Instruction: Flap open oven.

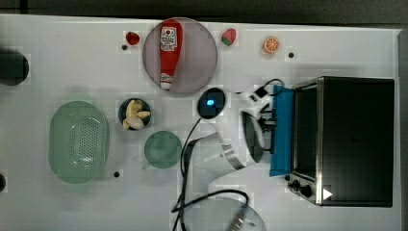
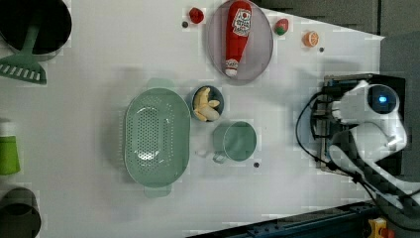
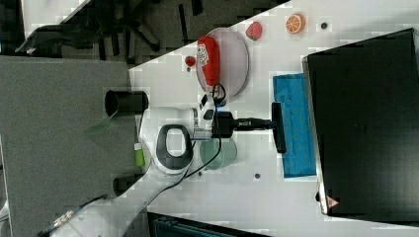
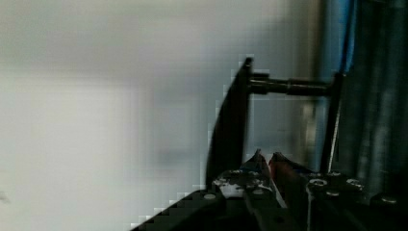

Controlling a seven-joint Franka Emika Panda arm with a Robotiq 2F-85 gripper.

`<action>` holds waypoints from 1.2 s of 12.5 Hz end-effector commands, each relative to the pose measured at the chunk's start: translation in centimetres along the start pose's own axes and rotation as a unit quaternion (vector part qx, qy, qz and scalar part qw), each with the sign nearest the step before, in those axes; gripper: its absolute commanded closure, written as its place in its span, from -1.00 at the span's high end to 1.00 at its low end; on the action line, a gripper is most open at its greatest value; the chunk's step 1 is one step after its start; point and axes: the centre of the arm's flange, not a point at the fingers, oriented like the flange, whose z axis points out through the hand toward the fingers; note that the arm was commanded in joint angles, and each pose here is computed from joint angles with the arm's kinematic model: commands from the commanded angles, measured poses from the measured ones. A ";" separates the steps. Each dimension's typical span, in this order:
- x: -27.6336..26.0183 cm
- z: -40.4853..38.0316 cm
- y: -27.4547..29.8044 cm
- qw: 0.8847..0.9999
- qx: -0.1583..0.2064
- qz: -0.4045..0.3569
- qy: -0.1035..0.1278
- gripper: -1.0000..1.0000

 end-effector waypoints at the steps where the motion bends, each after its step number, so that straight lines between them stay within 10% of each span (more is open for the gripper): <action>1: -0.4 1.8 -2.8 1.000 -0.008 0.013 -0.010 -0.65; 11: 1.3 4.1 -6.6 1.000 -0.010 0.026 0.000 -0.65; 15: 3.0 -0.7 -6.3 0.995 0.046 0.082 0.032 -0.65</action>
